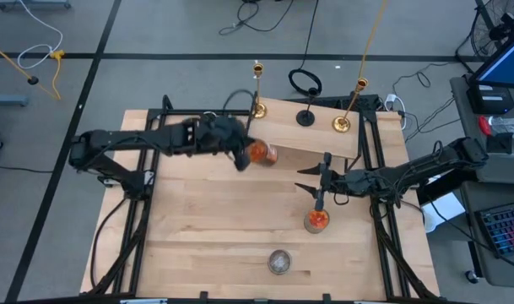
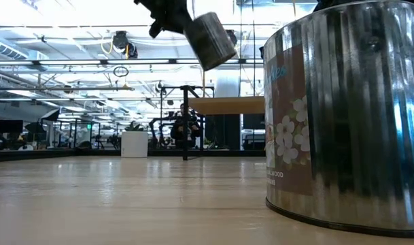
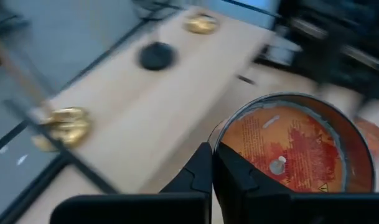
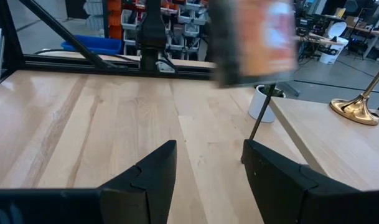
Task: Pick & Place candle stick holders
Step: Put the left orange scented candle on the shelf aligned with the left golden candle holder
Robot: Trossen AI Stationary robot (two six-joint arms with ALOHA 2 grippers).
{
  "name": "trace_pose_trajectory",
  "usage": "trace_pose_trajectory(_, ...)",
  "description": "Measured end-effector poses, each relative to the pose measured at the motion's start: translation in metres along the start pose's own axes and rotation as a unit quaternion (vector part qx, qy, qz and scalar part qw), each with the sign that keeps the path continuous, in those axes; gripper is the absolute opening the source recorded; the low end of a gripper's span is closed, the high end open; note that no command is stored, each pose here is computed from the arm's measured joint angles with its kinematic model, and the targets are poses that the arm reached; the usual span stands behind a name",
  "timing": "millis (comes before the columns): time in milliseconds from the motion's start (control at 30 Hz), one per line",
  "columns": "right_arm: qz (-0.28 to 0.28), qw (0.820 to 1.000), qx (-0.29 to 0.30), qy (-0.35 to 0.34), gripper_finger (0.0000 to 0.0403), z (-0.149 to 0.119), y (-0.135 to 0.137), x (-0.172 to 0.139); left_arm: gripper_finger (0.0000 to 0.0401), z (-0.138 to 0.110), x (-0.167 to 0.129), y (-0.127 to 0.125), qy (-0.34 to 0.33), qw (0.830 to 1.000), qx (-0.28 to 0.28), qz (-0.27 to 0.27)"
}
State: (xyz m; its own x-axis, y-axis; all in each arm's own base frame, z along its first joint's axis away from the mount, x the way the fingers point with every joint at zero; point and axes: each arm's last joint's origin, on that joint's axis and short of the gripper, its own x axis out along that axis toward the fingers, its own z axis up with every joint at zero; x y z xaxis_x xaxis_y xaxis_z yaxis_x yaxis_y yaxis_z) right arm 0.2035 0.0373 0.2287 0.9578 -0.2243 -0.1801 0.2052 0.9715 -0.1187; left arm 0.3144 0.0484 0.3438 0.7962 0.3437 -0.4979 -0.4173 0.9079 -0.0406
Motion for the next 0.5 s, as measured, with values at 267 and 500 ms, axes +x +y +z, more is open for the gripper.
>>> trace_pose_trajectory(267, 0.000, 1.000, 0.002, -0.003, 0.0180, 0.001, 0.000, 0.000, 0.0003, 0.009, 0.009, 0.044, -0.018, 0.997, -0.039, 0.058)
trace_pose_trajectory(500, 0.000, 1.000, 0.003, -0.006, 0.0180, 0.001, 0.000, 0.000, 0.0003, 0.012, 0.035, 0.060, -0.042, 0.996, -0.053, 0.052)
